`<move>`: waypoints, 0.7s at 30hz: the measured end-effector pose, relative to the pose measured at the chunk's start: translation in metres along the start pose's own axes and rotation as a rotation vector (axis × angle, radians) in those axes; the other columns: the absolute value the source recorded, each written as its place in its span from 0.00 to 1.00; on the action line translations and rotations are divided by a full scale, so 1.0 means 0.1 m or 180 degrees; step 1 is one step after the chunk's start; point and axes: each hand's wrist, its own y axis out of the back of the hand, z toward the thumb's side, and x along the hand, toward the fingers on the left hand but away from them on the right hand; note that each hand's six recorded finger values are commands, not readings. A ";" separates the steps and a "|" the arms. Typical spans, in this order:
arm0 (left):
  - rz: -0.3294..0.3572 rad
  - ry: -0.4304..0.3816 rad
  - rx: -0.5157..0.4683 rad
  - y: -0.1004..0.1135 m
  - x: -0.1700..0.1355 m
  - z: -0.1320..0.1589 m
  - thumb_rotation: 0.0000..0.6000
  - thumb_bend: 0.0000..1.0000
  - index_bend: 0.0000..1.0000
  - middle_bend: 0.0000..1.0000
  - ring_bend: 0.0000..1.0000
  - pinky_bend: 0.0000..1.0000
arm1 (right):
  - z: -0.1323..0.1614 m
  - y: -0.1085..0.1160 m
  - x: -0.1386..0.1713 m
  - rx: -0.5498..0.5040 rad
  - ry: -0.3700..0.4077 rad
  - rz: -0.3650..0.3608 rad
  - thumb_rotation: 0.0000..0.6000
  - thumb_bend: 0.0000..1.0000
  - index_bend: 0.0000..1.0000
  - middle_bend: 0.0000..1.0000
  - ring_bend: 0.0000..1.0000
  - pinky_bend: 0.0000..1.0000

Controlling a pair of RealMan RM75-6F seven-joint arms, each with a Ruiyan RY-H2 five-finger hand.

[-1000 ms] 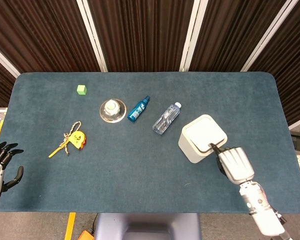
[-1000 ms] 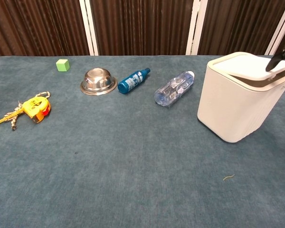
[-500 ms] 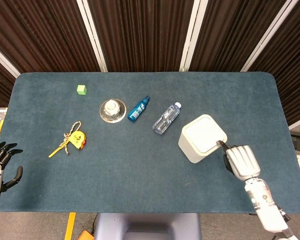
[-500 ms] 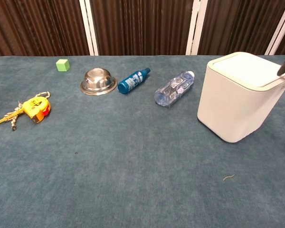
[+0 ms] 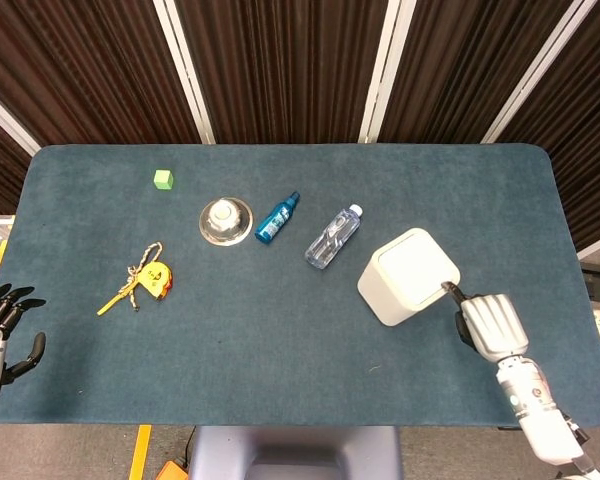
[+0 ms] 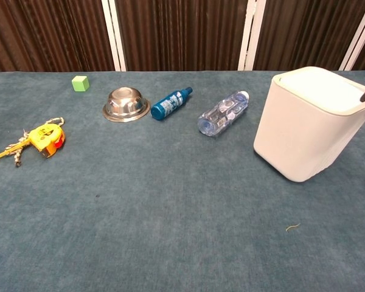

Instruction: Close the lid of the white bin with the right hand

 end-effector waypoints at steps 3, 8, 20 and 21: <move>0.0001 -0.0006 -0.0001 0.00 0.00 0.00 1.00 0.46 0.30 0.19 0.10 0.25 | 0.05 0.09 0.06 -0.0062 0.0095 -0.0153 1.00 0.73 0.30 0.70 0.73 0.84; -0.0004 -0.0017 -0.0002 0.00 -0.01 0.01 1.00 0.46 0.30 0.19 0.10 0.25 | 0.08 0.31 0.29 -0.0149 0.0214 -0.0525 1.00 0.73 0.30 0.70 0.73 0.84; -0.0043 -0.0059 0.0034 -0.04 -0.01 0.06 1.00 0.46 0.30 0.19 0.10 0.25 | -0.27 0.40 1.03 0.0114 -0.0294 -0.1026 1.00 0.63 0.33 0.51 0.43 0.64; -0.0047 -0.0066 0.0033 -0.04 -0.01 0.07 1.00 0.46 0.30 0.19 0.10 0.25 | -0.30 0.37 1.05 0.0144 -0.0344 -0.1021 1.00 0.58 0.32 0.46 0.36 0.55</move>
